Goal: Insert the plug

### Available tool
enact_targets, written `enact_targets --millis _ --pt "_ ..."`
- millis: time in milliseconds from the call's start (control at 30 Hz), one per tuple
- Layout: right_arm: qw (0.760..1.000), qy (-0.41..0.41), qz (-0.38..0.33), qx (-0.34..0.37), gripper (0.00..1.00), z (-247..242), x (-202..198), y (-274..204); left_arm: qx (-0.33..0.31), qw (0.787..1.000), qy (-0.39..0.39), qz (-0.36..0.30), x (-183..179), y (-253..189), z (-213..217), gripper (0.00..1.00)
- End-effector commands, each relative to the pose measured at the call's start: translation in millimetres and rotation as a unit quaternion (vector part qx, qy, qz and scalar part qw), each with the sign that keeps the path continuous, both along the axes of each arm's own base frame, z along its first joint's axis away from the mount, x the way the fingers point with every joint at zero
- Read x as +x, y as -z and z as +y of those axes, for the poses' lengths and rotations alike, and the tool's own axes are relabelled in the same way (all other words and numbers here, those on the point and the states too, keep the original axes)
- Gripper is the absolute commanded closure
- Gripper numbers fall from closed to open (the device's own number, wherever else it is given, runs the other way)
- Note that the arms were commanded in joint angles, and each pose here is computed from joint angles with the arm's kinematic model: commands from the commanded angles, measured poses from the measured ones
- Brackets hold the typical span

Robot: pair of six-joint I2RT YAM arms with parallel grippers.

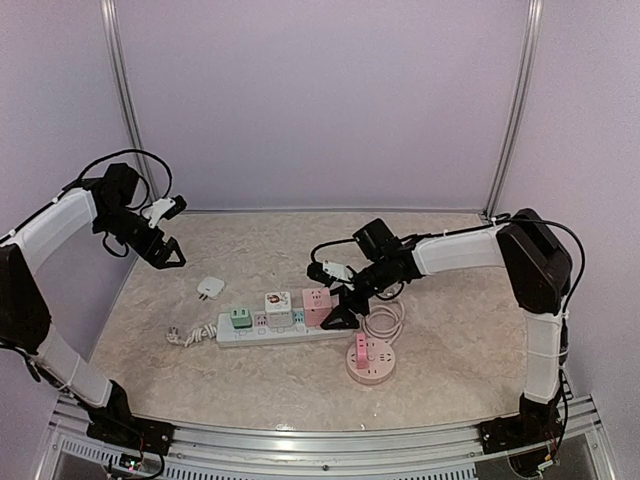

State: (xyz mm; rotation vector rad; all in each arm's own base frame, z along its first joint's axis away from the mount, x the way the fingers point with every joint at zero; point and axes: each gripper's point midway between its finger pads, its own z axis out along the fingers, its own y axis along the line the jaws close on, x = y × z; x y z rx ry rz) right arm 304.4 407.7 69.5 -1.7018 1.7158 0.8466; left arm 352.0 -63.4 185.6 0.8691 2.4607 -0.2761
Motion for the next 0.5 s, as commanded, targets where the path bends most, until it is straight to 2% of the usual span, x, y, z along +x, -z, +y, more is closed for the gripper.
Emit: enact_targets --millis 0,133,267,333,467 --pt "0.999 0.023 -0.019 0.020 0.00 -1 -2 -52 0.040 0.999 0.020 0.016 12 20 9 0.01" --pt "0.997 0.052 -0.028 0.044 0.00 -6 -2 -93 0.062 0.997 -0.023 0.039 45 36 0 0.01" --pt "0.987 0.142 -0.046 0.065 0.01 -19 13 -125 0.058 0.997 -0.041 0.042 62 60 -34 0.01" --pt "0.978 0.194 -0.048 0.067 0.00 -29 21 -131 0.065 0.996 -0.046 0.036 65 68 -48 0.01" --pt "0.968 0.240 -0.038 0.069 0.00 -42 21 -133 0.070 0.992 -0.081 0.061 73 87 -55 0.01"
